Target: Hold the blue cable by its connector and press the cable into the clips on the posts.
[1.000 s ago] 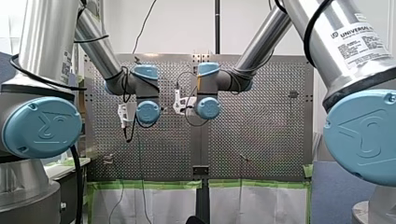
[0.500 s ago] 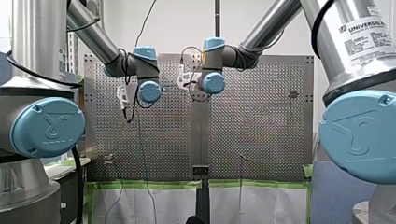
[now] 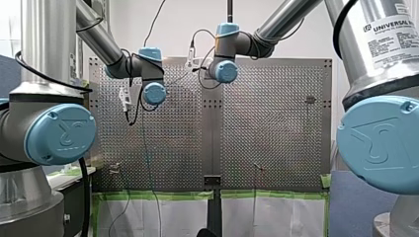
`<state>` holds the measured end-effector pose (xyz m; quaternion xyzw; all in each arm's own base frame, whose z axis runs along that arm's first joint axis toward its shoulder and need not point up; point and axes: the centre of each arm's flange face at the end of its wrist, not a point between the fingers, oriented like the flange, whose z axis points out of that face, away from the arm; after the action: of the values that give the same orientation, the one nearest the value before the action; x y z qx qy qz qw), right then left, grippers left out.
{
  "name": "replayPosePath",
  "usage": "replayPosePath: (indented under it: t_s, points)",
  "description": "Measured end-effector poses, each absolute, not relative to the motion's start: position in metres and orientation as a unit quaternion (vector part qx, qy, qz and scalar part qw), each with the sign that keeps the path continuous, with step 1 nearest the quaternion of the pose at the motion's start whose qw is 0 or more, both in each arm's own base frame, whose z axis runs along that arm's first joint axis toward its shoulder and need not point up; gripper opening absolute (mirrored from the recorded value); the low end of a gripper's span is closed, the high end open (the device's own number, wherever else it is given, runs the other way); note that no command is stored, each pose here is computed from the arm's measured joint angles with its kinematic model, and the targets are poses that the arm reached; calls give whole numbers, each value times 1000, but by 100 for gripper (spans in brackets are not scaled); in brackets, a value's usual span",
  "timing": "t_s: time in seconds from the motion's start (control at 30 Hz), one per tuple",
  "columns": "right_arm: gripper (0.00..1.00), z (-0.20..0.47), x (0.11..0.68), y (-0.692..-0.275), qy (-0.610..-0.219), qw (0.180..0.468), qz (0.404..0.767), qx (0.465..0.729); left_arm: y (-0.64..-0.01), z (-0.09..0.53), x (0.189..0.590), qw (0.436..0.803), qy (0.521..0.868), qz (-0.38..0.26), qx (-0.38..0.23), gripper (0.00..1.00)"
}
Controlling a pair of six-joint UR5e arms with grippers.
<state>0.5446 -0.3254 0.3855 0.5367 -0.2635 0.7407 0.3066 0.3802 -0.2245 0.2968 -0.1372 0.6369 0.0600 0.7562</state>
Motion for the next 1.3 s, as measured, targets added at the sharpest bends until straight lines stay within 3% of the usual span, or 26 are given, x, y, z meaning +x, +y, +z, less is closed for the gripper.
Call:
replayPosePath:
  t_s: [0.6,1.3]
  points:
    - [0,355,582,-348,-257,289,738,553,-179,341,419,767,613,57,-181,0]
    - [0,399,615,-339,-242,263,772,525,-149,391,433,779,591,54,-203,0]
